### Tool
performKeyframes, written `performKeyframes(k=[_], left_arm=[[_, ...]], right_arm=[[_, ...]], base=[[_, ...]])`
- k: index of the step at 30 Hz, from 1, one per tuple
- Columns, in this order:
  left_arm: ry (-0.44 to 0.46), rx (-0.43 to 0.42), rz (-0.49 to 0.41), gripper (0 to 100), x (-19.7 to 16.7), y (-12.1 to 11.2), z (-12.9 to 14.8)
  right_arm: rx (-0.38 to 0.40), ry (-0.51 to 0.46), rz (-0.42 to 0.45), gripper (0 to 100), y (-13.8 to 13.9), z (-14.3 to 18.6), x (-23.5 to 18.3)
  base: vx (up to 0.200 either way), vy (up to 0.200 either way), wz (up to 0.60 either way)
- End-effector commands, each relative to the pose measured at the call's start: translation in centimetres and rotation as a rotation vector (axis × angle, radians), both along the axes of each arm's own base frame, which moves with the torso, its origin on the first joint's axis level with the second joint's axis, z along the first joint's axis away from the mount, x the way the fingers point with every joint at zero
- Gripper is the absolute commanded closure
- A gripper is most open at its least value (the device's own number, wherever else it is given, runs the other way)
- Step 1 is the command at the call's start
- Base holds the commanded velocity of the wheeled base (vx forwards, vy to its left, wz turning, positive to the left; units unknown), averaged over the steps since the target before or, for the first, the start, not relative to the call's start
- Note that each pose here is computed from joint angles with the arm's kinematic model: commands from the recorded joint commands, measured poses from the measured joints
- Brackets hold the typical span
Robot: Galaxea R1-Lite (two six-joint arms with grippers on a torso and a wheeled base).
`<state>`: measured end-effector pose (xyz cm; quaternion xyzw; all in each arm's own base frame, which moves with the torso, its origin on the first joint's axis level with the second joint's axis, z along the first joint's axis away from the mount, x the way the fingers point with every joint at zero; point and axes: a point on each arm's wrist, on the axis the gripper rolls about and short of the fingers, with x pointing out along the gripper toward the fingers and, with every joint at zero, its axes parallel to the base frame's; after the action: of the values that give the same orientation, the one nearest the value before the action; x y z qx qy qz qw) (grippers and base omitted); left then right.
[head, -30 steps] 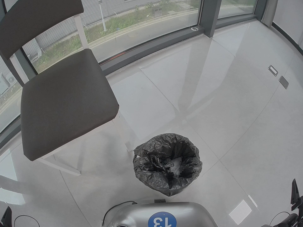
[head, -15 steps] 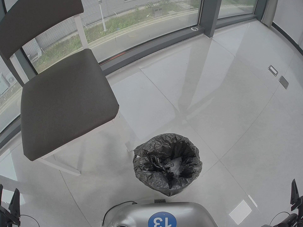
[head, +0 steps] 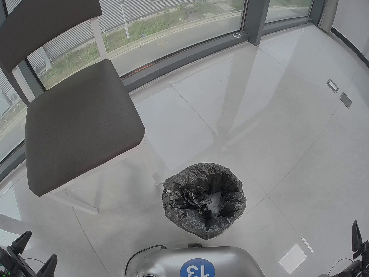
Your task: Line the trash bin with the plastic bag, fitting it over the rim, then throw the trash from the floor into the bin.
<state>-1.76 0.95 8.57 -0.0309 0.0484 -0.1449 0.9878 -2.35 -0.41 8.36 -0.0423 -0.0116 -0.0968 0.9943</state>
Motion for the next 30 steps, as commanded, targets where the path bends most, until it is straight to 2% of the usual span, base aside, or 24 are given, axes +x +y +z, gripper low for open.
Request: performKeyframes(k=[1, 3, 4, 6, 11, 15, 20, 21, 23, 24, 25, 26, 30], left_arm=[[-0.063, -0.014, -0.023, 0, -0.5, 0.3, -0.4], [-0.071, -0.005, 0.088, 0, -0.7, 0.0, -0.5], [-0.073, -0.011, 0.110, 0, -0.7, 0.0, -0.5], [-0.073, -0.003, 0.104, 0, -0.6, 0.1, -0.5], [0.085, 0.105, 0.200, 0, 0.7, -0.5, -0.1], [0.101, 0.145, 0.216, 0, 0.8, -0.6, -0.1], [0.092, 0.132, 0.375, 0, 0.6, -0.8, -0.1], [0.069, 0.123, 0.380, 0, 0.4, -0.9, -0.1], [-0.009, 0.104, 0.302, 0, -0.2, -1.1, -0.2], [-0.009, 0.104, 0.302, 0, -0.2, -1.1, -0.2], [-0.050, 0.092, 0.226, 0, -0.5, -1.1, -0.2], [-0.059, 0.085, 0.191, 0, -0.6, -1.1, -0.3], [-0.051, 0.031, 0.180, 0, -0.6, -1.1, -0.2]], right_arm=[[-0.012, -0.014, 0.037, 0, 0.1, 0.0, -0.1], [-0.016, -0.013, 0.036, 0, 0.1, 0.0, -0.1], [-0.021, -0.014, 0.037, 0, 0.1, 0.0, -0.1], [-0.021, -0.014, 0.037, 0, 0.1, 0.0, -0.1], [-0.017, -0.012, 0.048, 0, 0.1, 0.0, -0.1], [-0.015, -0.010, 0.051, 0, 0.1, -0.1, -0.1], [-0.011, -0.013, 0.051, 0, 0.1, 0.0, -0.1], [-0.011, -0.011, 0.053, 0, 0.1, -0.1, -0.1], [-0.009, -0.013, 0.051, 0, 0.1, 0.0, -0.1], [-0.009, -0.013, 0.051, 0, 0.1, 0.0, -0.1], [-0.009, -0.013, 0.051, 0, 0.1, 0.0, -0.1], [-0.011, -0.013, 0.051, 0, 0.1, 0.0, -0.1], [-0.014, -0.014, 0.051, 0, 0.1, 0.0, -0.1]], base=[[0.000, 0.000, 0.00], [0.000, 0.000, 0.00], [0.000, 0.000, 0.00], [0.000, 0.000, 0.00], [0.000, 0.000, 0.00], [0.000, 0.000, 0.00], [0.000, 0.000, 0.00], [0.000, 0.000, 0.00], [0.000, 0.000, 0.00], [0.000, 0.000, 0.00], [0.000, 0.000, 0.00], [0.000, 0.000, 0.00], [0.000, 0.000, 0.00]])
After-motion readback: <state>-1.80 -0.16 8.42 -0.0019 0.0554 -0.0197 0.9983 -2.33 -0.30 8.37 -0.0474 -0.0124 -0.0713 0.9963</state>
